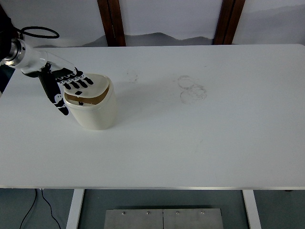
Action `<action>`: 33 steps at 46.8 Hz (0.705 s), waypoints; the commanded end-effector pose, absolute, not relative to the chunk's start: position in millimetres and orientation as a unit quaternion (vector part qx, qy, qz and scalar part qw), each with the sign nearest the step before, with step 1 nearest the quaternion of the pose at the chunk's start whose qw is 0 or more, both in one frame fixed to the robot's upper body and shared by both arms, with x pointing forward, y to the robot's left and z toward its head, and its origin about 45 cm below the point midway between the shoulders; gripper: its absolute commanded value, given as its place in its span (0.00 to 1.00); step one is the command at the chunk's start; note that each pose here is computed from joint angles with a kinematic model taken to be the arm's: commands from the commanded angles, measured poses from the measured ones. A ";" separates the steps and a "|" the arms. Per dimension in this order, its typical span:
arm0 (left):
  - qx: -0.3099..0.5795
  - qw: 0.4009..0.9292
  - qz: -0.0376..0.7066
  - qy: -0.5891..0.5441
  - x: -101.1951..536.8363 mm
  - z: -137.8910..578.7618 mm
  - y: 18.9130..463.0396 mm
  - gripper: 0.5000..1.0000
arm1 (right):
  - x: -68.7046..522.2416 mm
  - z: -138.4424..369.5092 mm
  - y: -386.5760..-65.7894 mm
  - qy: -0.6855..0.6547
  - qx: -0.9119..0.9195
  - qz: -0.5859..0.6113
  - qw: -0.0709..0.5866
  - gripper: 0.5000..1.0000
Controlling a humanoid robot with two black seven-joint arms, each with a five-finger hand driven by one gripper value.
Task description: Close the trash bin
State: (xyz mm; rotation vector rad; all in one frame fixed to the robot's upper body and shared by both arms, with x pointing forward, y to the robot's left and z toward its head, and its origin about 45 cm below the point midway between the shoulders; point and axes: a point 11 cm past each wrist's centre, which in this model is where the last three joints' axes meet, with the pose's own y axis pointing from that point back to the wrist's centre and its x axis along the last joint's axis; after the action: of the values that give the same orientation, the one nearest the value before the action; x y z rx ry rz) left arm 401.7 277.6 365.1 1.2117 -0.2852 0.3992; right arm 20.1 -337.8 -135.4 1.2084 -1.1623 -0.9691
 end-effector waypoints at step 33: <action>0.567 0.795 0.175 -0.123 399.4 352.1 275.3 1.00 | 19.9 -135.3 -338.5 -0.495 0.513 -0.411 0.568 0.99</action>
State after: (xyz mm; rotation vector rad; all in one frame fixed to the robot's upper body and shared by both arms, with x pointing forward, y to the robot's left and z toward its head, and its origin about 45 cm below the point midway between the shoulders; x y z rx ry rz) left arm 399.2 275.2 352.1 1.2193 -0.2633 0.3747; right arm 20.0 -338.0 -135.4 1.2082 -1.1615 -0.9680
